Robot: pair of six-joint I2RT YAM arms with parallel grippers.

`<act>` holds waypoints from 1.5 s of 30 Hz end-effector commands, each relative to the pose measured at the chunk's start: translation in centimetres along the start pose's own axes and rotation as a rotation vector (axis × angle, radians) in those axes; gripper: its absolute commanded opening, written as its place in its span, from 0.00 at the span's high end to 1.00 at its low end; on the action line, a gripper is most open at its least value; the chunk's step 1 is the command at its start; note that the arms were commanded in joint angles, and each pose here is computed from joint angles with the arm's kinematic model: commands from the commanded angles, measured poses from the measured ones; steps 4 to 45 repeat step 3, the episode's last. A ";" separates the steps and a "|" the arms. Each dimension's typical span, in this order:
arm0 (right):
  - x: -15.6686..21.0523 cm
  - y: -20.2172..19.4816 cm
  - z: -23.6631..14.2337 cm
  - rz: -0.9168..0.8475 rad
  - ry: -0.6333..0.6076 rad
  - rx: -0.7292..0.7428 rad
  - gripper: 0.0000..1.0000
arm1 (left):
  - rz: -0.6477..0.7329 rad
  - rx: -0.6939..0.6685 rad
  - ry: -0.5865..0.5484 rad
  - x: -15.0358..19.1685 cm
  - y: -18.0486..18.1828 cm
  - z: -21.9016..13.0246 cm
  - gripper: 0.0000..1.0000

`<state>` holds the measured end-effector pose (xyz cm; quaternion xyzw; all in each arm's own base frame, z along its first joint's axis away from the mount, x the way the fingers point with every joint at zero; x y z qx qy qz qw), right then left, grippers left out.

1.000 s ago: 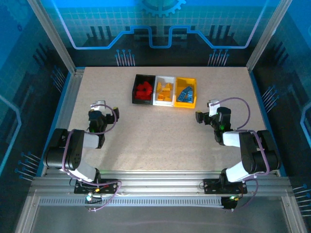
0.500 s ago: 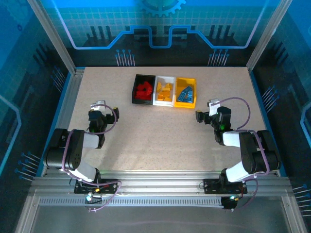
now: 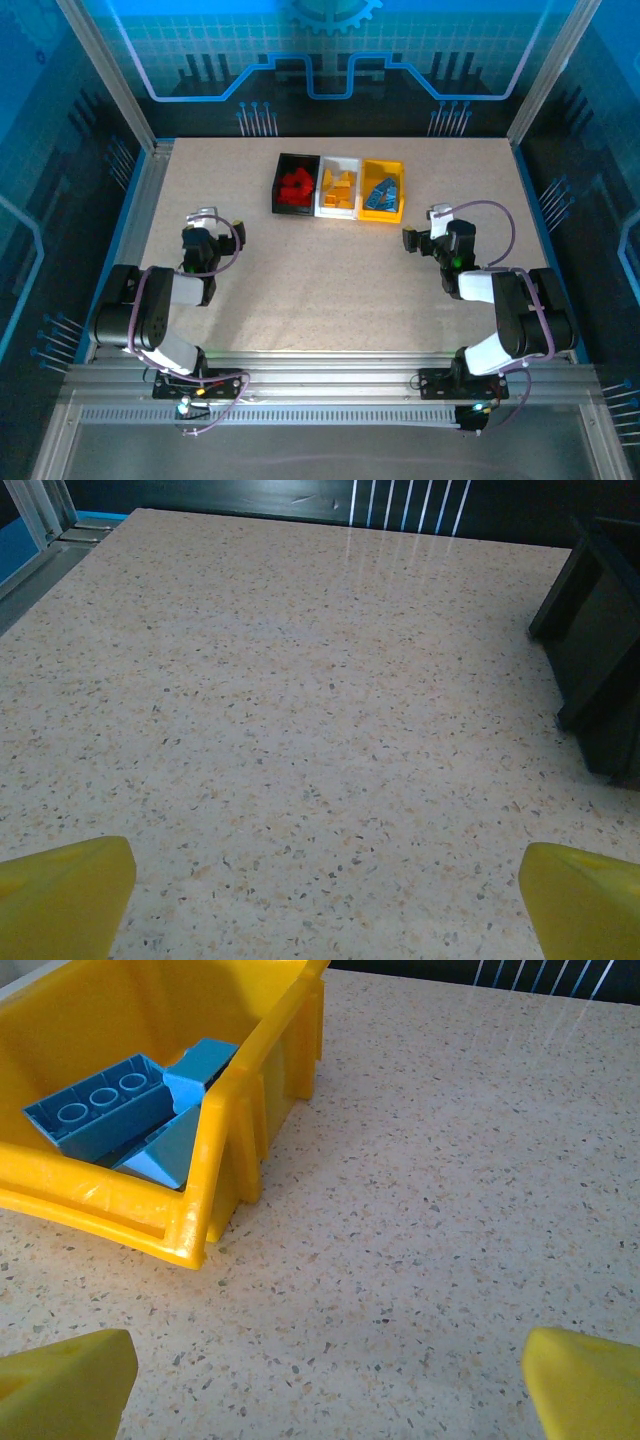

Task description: Sort the legos into containers by color

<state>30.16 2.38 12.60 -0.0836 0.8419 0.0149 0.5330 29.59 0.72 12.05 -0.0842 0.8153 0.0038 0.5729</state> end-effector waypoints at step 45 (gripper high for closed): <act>-0.7 -0.3 0.1 0.000 -0.042 0.010 0.00 | -0.010 0.004 -0.045 -0.7 -0.2 0.0 0.01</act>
Point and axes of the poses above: each hand's point on the last joint's axis, 136 mm out from that joint toward the fingers, its own z axis out along the fingers, its own y axis along the line the jaws close on, x = y × z, the point moved 10 cm from there along -z, back along the fingers, and after that the axes turned 1 degree about -z, right-handed, at the moved point
